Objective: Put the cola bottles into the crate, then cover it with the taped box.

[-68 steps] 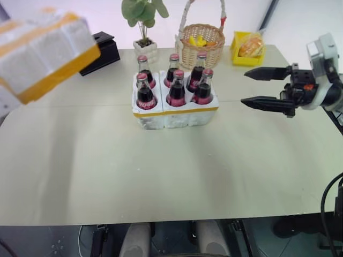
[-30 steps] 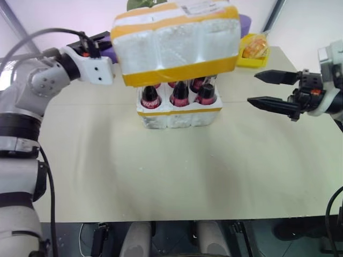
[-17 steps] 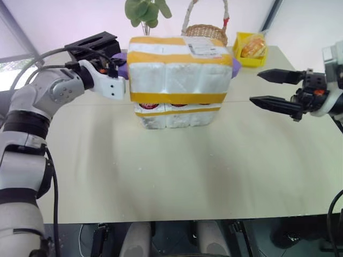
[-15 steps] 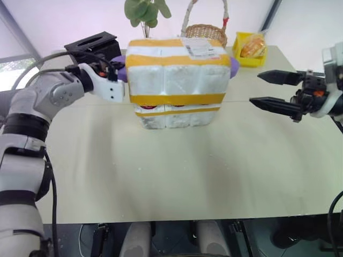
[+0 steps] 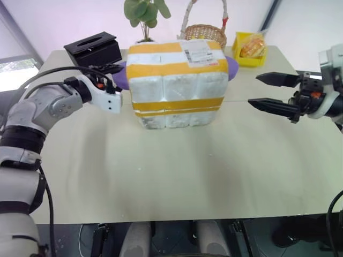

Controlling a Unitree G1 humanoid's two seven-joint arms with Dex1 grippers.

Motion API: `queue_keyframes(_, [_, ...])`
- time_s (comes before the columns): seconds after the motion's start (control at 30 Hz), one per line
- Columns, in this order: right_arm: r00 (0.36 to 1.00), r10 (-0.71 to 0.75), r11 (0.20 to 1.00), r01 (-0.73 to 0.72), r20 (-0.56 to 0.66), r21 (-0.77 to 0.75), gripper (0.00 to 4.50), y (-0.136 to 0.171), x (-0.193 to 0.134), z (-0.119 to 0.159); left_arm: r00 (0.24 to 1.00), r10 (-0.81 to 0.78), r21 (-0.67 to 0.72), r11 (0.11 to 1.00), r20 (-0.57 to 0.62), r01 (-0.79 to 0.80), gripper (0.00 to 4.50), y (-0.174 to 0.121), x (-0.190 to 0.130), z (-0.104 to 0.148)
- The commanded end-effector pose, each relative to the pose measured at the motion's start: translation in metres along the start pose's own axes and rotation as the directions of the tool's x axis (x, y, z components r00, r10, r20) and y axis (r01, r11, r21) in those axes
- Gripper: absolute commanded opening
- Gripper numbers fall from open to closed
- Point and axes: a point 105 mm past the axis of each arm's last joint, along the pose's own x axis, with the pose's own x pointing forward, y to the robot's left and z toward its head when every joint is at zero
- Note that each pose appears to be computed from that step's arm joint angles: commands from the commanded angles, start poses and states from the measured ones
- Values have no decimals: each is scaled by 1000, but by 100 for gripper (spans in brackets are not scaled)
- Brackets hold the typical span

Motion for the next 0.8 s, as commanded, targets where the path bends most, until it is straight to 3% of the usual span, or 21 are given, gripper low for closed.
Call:
queue_keyframes(0.03, [1000, 4, 999, -3, 24, -48, 450, -1, -1, 12, 999, 47, 5, 999, 17, -47, 396, 16, -18, 1])
queue_keyframes(0.27, [1000, 2, 999, -2, 4, -35, 450, -4, -3, 5, 1000, 16, 36, 999, 5, -16, 396, 10, -64, 5])
queue_keyframes(0.3, [1000, 1, 999, -1, -1, -32, 450, -5, -4, 3, 1000, 15, 0, 1000, -12, -15, 396, 9, -73, 2])
queue_keyframes(0.33, [1000, -2, 1000, 2, -13, -28, 450, -6, -5, 0, 1000, 12, -154, 988, -26, -16, 396, 6, -83, 1])
queue_keyframes(0.4, [999, -7, 1000, 6, -42, -16, 450, -8, -9, -7, 1000, -15, -544, 839, -28, -3, 396, -3, -105, 2])
queue_keyframes(0.47, [998, -2, 1000, 1, -68, -9, 450, -9, -12, -14, 999, -37, -840, 542, 0, 20, 396, -5, -120, 4])
queue_keyframes(0.5, [997, 2, 1000, -2, -78, -8, 450, -10, -13, -16, 999, -23, -900, 433, 37, 44, 396, -1, -125, 10])
queue_keyframes(0.57, [996, -1, 1000, 0, -92, -8, 450, -13, -14, -20, 998, 15, -975, 212, 66, 62, 396, 11, -132, 13])
queue_keyframes(0.67, [996, -9, 1000, 10, -91, 2, 450, -19, -13, -23, 990, 64, -992, 17, 125, 125, 396, 28, -139, 21])
queue_keyframes(0.8, [996, -17, 1000, 19, -83, 14, 450, -25, -9, -27, 968, 57, -964, -86, 246, 250, 396, 35, -144, 38])
